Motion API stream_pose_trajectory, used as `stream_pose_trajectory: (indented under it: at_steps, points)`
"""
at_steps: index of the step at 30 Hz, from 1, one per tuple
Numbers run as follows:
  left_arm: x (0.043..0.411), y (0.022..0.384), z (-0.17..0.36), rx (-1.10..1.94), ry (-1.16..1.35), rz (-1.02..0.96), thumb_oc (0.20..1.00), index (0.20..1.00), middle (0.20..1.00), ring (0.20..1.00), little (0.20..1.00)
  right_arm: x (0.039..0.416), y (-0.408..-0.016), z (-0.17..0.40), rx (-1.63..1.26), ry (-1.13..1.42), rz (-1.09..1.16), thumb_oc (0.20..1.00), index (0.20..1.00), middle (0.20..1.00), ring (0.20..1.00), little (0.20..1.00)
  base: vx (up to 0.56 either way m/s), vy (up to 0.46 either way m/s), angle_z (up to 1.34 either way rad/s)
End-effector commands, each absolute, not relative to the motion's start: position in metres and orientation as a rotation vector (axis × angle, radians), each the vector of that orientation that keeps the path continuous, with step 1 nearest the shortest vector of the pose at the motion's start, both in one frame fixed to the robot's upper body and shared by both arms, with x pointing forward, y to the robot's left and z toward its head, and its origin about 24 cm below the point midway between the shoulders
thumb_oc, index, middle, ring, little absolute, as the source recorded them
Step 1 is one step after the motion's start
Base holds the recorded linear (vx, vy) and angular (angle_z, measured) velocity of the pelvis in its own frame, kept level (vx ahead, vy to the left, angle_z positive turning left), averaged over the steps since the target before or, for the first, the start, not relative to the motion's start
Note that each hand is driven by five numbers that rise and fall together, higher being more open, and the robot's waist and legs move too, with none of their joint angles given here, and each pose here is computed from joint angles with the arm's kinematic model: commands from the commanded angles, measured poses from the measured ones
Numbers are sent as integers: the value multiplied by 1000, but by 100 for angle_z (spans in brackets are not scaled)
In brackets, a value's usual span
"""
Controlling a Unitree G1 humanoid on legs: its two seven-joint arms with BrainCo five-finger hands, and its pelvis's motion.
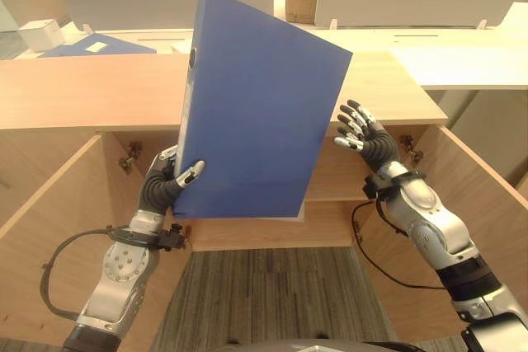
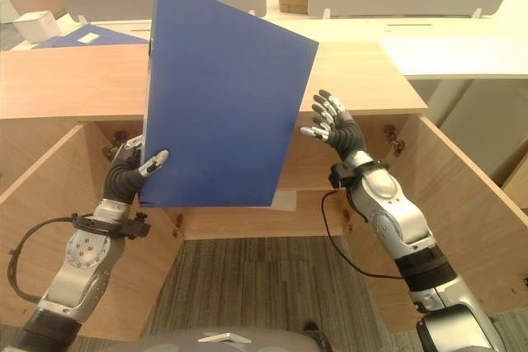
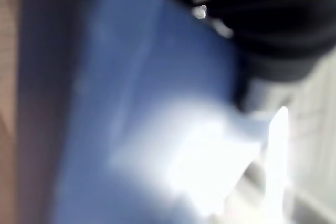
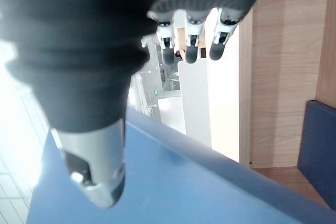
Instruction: Put the empty folder in the office cabinet
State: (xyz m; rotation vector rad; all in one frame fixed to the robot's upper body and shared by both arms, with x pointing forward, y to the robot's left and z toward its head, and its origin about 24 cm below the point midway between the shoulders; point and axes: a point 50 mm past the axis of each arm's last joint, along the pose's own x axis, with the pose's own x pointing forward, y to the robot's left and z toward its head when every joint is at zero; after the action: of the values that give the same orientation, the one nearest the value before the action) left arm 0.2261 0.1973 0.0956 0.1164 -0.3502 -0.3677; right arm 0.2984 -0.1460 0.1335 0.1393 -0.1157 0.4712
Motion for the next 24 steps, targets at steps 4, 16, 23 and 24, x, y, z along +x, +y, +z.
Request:
stream_pose_trajectory:
  at_steps: [4,16,23,24]
  points:
    - [239,189,136,110,-587,-417,200,200,200,200,200,309,-132,165,212,-208,499,1000,1000,1000,1000,1000,-2,-3,4]
    - [246,159,142,7,-610,-495,200,200,200,200,200,310,-100,162,305,-170,544,1000,1000,1000,1000,1000,0,0,0]
    - [247,145,122,-75,-504,-555,200,200,200,200,200,308,-87,163,284,-175,577,200,200,200,200,200,0,0,0]
    - [247,145,121,-79,-496,-558,200,200,200,200,200,308,-88,162,279,-175,578,200,200,200,200,200,0,0,0]
